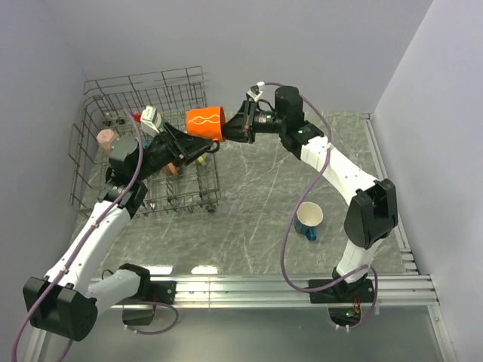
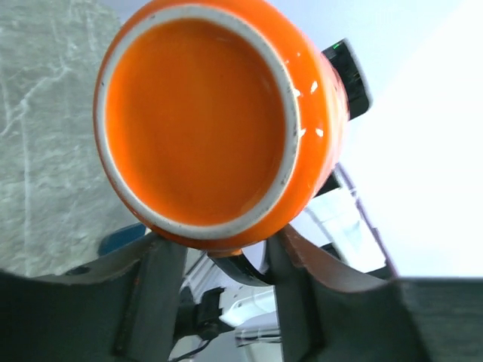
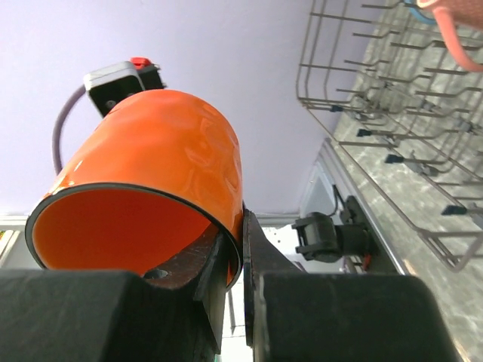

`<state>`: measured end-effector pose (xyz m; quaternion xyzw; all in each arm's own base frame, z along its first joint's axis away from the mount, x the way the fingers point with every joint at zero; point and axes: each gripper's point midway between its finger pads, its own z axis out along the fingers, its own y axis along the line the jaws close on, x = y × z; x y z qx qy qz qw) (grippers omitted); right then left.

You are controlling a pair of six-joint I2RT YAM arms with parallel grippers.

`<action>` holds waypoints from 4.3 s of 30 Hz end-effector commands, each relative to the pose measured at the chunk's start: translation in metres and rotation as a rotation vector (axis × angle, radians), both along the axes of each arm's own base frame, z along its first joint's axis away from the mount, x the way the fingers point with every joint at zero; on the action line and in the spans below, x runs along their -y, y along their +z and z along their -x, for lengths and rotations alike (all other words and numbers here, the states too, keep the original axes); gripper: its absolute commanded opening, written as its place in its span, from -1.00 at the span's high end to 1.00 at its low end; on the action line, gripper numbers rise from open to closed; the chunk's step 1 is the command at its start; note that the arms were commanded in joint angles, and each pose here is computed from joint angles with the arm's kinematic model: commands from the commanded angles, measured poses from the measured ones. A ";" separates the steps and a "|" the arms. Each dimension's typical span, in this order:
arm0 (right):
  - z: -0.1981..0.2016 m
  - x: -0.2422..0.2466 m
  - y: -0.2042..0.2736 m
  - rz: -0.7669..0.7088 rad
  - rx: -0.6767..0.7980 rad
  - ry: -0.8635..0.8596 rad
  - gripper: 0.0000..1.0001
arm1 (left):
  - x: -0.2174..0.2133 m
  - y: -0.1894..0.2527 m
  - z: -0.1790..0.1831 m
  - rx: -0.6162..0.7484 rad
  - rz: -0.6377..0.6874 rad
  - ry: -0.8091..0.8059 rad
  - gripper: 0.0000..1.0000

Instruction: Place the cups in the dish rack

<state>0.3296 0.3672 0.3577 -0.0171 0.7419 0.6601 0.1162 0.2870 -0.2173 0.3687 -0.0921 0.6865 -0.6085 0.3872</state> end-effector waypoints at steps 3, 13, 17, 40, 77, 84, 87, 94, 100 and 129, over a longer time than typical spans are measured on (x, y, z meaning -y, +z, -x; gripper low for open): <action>0.036 -0.003 0.059 -0.198 0.071 0.113 1.00 | 0.005 0.023 0.005 0.070 0.078 -0.027 0.18; 0.034 -0.012 0.039 -0.104 0.092 0.103 1.00 | 0.005 0.033 0.000 0.086 0.039 -0.007 0.99; 0.027 0.000 0.010 0.060 0.052 0.038 0.67 | -0.003 0.030 -0.005 0.061 -0.047 0.056 0.99; 0.035 0.113 -0.106 0.539 -0.011 -0.172 0.11 | -0.203 -0.100 -0.032 -0.395 -0.821 0.683 0.99; 0.036 0.107 -0.128 0.553 -0.062 -0.126 0.20 | -0.230 -0.238 -0.024 -0.772 -1.042 0.546 0.04; 0.032 0.111 -0.134 0.585 -0.062 -0.129 0.20 | -0.229 -0.224 -0.022 -0.745 -1.038 0.549 -0.36; 0.031 0.119 -0.144 0.649 -0.064 -0.131 0.21 | -0.229 -0.208 -0.022 -0.717 -1.028 0.560 -0.38; 0.024 0.175 -0.172 0.957 -0.077 -0.232 0.19 | -0.222 -0.163 -0.027 -0.605 -0.971 0.580 -0.45; 0.031 0.219 -0.181 1.173 -0.083 -0.326 0.07 | -0.212 -0.146 -0.034 -0.535 -0.925 0.558 -0.45; 0.082 0.252 -0.248 1.307 -0.219 -0.325 0.06 | -0.196 -0.152 -0.020 -0.485 -0.907 0.457 -0.49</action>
